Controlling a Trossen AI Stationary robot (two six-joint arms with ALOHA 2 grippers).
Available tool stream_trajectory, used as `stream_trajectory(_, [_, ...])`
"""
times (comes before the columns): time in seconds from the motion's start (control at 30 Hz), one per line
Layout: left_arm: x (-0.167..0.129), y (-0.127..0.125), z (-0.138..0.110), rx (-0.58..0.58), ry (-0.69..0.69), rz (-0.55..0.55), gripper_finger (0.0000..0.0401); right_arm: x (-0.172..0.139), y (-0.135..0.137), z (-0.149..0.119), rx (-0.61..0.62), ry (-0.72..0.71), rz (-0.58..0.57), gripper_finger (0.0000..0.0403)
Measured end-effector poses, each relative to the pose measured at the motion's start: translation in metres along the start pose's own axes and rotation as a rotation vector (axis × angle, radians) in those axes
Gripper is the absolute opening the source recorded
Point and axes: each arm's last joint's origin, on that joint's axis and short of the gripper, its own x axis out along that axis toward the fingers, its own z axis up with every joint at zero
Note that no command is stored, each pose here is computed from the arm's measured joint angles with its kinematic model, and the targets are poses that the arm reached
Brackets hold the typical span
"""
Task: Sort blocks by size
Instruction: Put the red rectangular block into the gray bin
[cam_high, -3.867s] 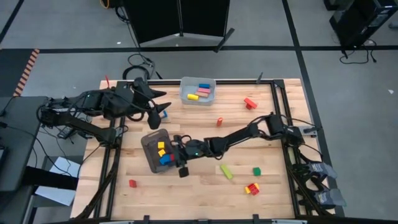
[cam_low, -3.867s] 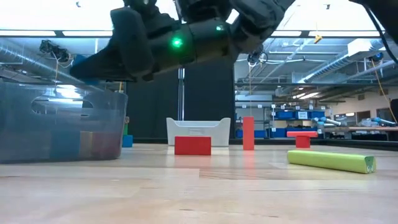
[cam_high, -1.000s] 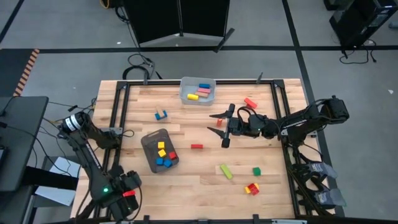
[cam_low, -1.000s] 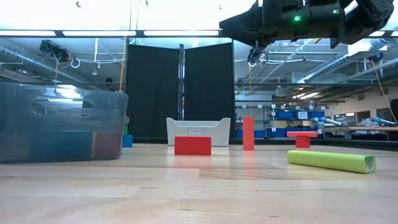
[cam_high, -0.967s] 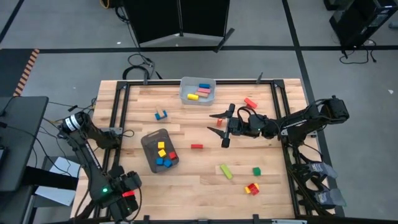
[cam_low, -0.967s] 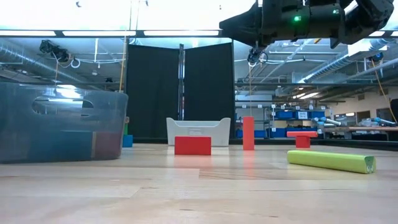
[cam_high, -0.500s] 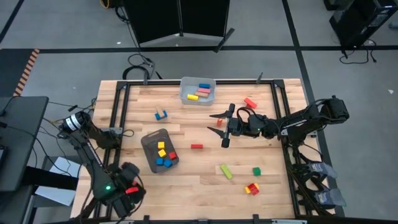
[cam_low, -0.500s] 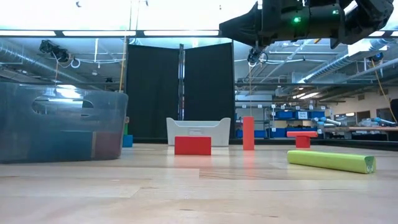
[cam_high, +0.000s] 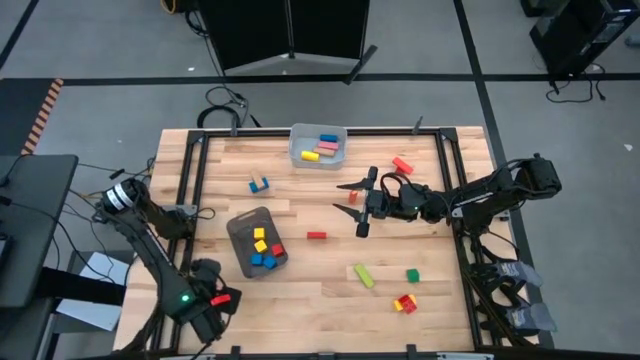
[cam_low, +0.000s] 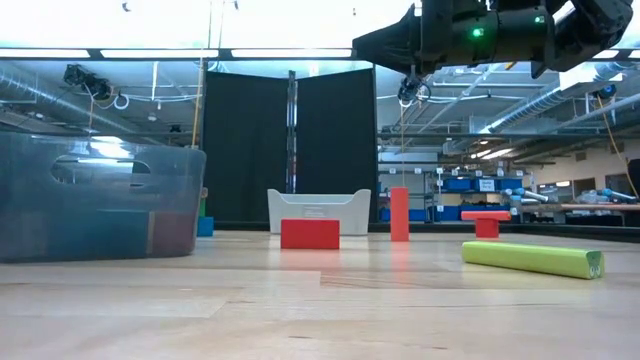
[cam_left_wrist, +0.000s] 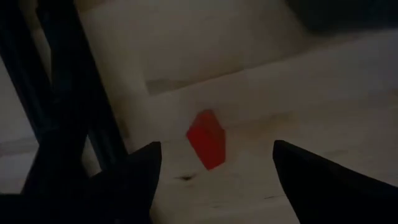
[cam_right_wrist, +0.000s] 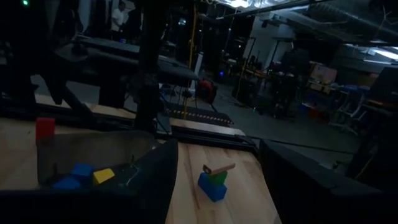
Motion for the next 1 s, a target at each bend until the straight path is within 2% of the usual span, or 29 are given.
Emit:
stream_trajectory(0.73, [0.050,0.006,-0.003,0.009,0.046,-0.036,0.0315,0.000,0.000,0.000,0.000,0.001,0.000,0.0227])
stream_trajectory(0.87, [0.053,0.007,-0.002,0.012,0.044,-0.033,0.0300,0.000,0.000,0.000,-0.001,0.003,0.001,0.0226])
stream_trajectory(1.0, [0.053,0.008,-0.004,0.019,0.041,-0.037,0.0265,0.000,0.000,0.000,-0.001,0.004,0.001,0.0227])
